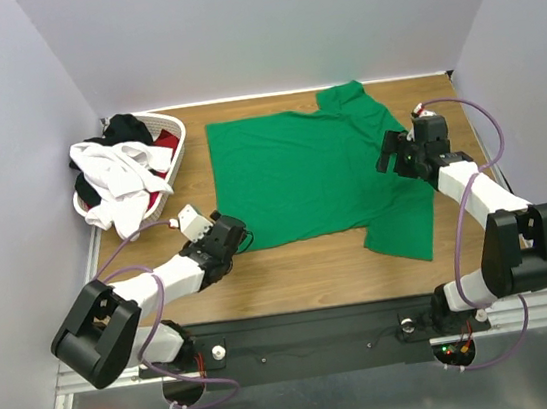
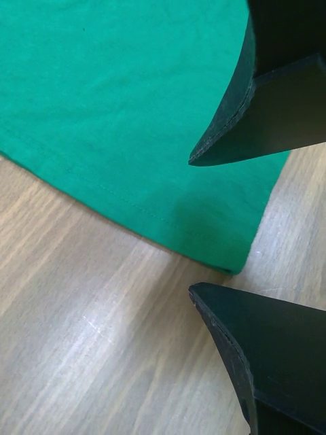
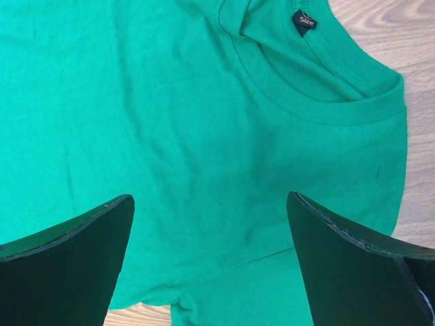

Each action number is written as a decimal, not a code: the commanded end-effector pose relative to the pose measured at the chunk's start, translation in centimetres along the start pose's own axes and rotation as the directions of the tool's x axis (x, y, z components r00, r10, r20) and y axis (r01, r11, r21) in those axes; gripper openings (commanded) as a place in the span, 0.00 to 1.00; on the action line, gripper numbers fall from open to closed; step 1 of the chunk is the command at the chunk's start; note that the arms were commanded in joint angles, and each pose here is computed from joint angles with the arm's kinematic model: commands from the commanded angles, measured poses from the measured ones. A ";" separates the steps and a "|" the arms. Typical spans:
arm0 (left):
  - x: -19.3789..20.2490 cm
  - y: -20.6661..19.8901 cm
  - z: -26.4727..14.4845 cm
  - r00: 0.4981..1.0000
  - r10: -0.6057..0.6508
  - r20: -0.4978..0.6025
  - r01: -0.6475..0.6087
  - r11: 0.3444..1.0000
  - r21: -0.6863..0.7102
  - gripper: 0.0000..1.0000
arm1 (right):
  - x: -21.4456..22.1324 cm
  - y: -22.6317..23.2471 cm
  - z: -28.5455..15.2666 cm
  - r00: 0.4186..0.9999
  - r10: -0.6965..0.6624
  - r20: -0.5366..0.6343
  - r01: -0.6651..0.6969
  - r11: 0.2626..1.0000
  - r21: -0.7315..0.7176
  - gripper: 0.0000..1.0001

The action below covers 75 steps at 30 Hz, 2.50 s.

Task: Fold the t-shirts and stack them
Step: Fold the tshirt

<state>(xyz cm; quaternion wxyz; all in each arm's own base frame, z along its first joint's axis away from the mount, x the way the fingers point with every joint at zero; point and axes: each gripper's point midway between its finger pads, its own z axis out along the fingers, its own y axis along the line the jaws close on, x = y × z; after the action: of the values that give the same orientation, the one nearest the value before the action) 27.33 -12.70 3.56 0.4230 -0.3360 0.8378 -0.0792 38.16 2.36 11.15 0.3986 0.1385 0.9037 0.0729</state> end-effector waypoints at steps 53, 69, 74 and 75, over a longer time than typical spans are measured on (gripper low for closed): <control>-4.1 -2.5 -2.5 0.971 0.234 0.055 -0.234 0.972 0.004 0.00 | 1.3 -0.5 -3.3 0.998 0.056 0.016 -0.055 0.997 -0.050 1.00; -12.2 -4.8 0.7 0.953 0.203 0.224 -0.231 0.967 0.104 0.00 | 4.6 -3.1 -3.3 0.987 0.115 -0.108 -0.101 0.986 0.130 0.95; -12.0 -5.6 1.5 0.948 0.239 0.211 -0.267 0.957 0.116 0.00 | 3.1 -1.9 -2.1 0.992 0.093 -0.087 -0.079 0.985 0.153 0.95; -11.8 -5.7 1.6 0.948 0.243 0.207 -0.271 0.955 0.122 0.00 | 3.5 -1.6 -1.8 0.992 0.079 -0.098 -0.062 0.985 0.162 0.95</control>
<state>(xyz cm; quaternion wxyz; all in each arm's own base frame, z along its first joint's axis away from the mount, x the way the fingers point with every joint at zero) 34.64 -8.42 10.72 0.5070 -0.2193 0.8327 -0.0378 31.79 1.23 7.07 0.2963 0.2021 0.9327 0.0364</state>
